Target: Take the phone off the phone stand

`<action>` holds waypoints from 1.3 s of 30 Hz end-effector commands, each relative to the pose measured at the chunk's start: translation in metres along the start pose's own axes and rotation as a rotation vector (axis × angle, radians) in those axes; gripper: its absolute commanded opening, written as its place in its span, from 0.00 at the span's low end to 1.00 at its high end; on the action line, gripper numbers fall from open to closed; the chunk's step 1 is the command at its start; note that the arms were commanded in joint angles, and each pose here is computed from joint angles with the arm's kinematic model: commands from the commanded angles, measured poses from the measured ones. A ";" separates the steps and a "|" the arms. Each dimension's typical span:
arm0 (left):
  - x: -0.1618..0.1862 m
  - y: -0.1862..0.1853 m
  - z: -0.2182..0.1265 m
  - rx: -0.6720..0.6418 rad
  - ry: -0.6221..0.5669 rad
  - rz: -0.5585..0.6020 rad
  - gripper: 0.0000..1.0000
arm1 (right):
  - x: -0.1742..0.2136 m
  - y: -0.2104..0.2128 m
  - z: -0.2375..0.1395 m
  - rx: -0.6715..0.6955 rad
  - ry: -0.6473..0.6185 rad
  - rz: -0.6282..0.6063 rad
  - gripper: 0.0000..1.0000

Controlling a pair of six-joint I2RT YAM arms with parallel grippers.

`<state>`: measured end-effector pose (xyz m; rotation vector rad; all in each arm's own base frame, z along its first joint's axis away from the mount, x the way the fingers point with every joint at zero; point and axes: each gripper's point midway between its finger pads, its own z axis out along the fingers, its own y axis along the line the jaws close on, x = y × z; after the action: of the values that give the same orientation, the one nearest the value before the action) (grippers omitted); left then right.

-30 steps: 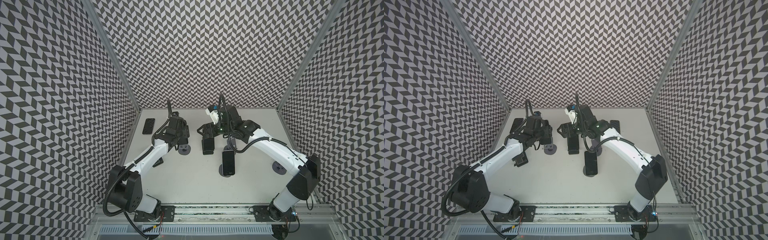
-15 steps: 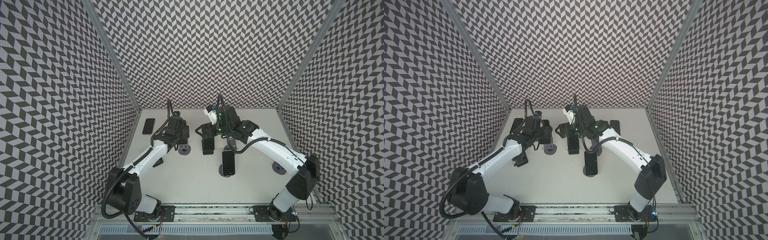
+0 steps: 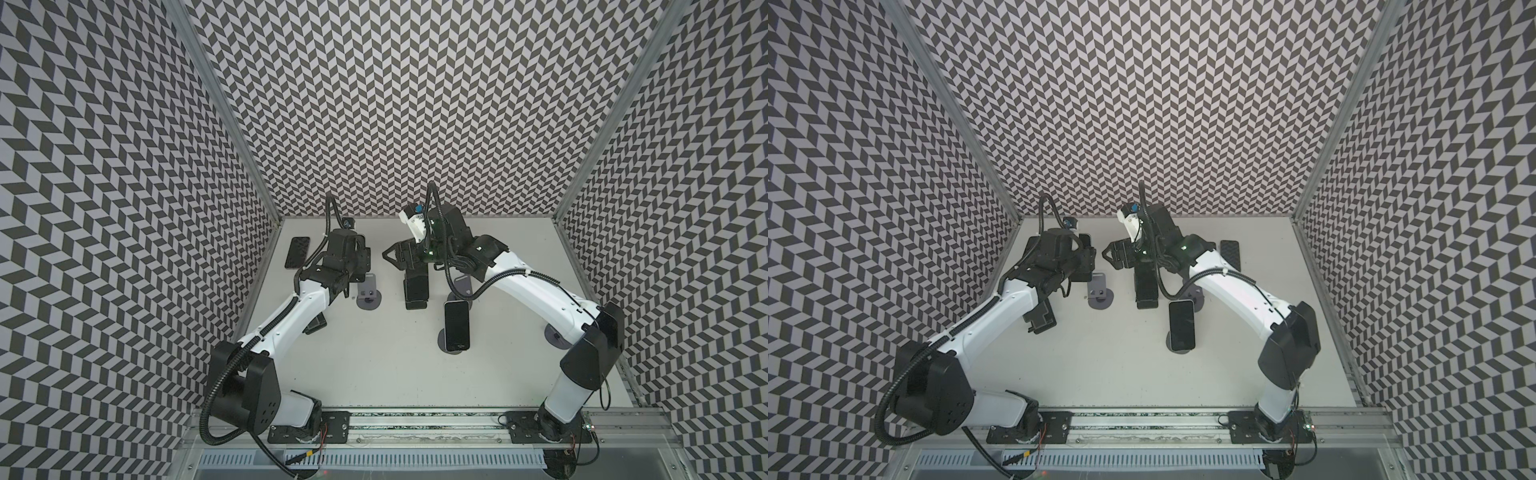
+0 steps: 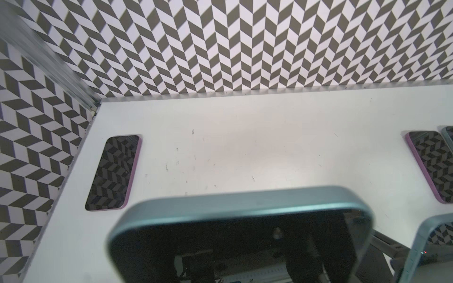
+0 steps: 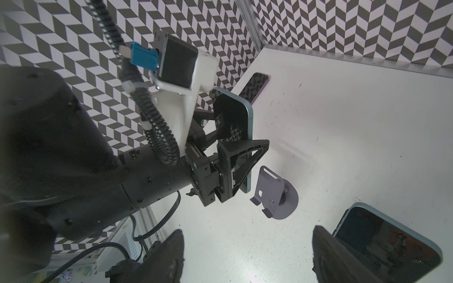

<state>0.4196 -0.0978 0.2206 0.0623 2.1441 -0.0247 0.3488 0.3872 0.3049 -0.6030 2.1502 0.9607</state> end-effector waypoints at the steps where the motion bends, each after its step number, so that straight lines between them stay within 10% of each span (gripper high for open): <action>1: -0.046 0.016 -0.009 -0.016 -0.151 -0.022 0.64 | -0.020 0.010 0.004 -0.034 -0.081 -0.033 0.79; 39: -0.022 0.062 0.079 -0.047 -0.047 0.018 0.64 | -0.018 0.013 0.073 -0.021 -0.059 -0.039 0.79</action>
<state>0.4844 -0.0390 0.1688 0.0467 2.1937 0.0524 0.3708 0.4436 0.2858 -0.6414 2.1128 0.9548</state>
